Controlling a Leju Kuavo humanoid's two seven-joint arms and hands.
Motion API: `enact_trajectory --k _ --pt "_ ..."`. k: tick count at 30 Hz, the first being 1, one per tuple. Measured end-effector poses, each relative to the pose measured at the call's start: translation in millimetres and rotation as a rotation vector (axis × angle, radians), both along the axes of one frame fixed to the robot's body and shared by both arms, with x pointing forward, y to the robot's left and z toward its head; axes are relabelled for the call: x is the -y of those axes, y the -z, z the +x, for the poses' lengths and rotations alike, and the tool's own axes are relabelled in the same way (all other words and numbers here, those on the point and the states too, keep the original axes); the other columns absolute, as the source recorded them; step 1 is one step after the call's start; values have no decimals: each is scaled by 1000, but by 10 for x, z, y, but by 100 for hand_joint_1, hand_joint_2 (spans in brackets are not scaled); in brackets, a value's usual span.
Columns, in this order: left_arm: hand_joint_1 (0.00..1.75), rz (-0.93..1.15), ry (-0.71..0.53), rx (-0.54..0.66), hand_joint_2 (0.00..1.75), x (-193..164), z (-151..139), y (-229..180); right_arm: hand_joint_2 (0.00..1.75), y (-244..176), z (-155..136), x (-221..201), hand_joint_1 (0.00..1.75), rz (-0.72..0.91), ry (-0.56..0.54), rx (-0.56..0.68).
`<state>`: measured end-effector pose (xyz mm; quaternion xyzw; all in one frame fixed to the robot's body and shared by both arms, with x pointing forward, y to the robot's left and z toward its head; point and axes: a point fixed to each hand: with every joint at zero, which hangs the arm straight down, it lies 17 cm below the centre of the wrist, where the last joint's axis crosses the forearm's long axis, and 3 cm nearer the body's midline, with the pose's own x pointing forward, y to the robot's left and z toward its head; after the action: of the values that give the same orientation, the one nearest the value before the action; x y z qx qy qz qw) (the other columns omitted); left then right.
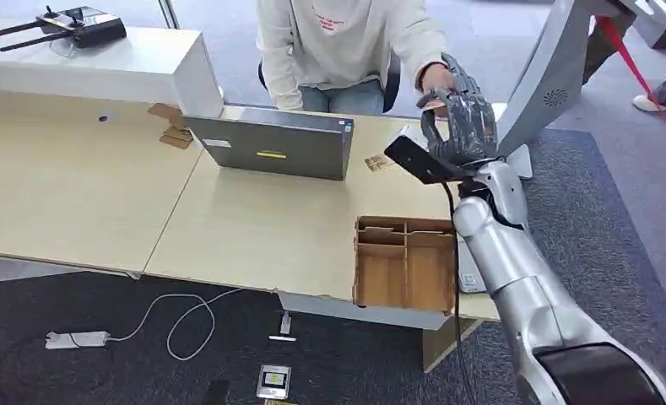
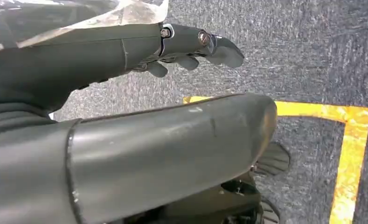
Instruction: Pass the card to the sensor for recognition and then transmit it.
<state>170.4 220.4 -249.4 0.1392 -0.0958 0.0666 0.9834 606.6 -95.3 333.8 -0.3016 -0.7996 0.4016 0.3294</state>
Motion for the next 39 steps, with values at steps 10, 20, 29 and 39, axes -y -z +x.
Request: enact_trajectory --k 10,20,29,39 --pt "0 -1 7 4 0 17 21 -8 175 15 42 116 175 20 27 -12" --pt "0 -9 -17 -2 0 30 1 -4 175 -99 128 505 175 106 81 -18" --pt "0 -27 -76 -14 0 40 -60 13 175 -20 200 1339 175 180 218 -40" --pt "0 -45 -127 -32 0 68 -122 26 175 385 99 2425 175 177 359 -97"
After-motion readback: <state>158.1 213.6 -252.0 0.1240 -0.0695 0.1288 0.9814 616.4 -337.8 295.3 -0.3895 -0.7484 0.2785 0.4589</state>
